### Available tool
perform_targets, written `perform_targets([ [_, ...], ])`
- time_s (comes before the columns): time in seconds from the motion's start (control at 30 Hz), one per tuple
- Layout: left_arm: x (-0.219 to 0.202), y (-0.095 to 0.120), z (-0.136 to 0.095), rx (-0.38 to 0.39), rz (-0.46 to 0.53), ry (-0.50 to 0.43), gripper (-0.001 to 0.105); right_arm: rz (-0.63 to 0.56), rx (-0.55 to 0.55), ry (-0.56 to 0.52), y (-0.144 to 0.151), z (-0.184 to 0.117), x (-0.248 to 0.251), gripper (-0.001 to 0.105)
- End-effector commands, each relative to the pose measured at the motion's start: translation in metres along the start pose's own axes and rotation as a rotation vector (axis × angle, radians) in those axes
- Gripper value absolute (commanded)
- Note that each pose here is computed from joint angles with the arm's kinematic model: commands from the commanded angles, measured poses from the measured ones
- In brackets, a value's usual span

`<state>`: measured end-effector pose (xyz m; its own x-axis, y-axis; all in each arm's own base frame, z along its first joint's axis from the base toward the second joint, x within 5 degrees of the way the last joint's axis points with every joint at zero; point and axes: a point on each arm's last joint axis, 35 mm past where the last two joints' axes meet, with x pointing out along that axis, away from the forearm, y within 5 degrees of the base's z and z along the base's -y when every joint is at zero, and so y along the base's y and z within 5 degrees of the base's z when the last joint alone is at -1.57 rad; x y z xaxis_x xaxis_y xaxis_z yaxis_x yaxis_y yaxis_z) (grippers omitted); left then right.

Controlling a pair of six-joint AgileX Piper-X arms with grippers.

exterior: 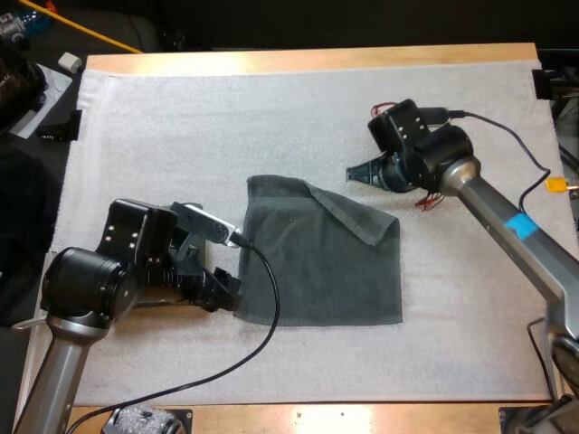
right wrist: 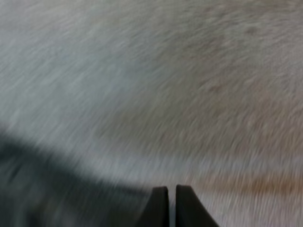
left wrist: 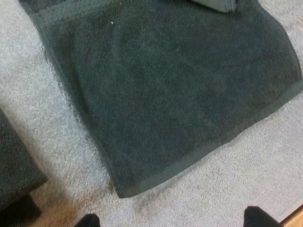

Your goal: Pick towel from pile, fold and stack

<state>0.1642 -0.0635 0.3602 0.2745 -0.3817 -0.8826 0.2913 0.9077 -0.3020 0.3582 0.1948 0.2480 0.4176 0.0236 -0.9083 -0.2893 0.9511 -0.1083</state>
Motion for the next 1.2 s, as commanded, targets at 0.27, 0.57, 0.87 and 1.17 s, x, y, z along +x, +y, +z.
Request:
perform_targets([
  [0.27, 0.000, -0.001, -0.002, -0.009, -0.008, 0.014, 0.058, 0.156, -0.207, 0.143, 0.045, -0.049, -0.022, 0.000],
  [0.57, -0.002, -0.001, -0.003, -0.010, -0.002, -0.003, 0.059, 0.203, -0.227, 0.203, 0.056, -0.067, 0.019, 0.000],
  [0.87, -0.002, -0.001, -0.003, -0.013, -0.001, 0.000, 0.059, 0.158, -0.226, 0.249, 0.063, -0.072, 0.062, 0.000],
  [1.17, -0.001, 0.000, -0.004, -0.014, -0.002, 0.005, 0.059, 0.091, -0.158, 0.197, 0.057, -0.063, 0.075, 0.000],
])
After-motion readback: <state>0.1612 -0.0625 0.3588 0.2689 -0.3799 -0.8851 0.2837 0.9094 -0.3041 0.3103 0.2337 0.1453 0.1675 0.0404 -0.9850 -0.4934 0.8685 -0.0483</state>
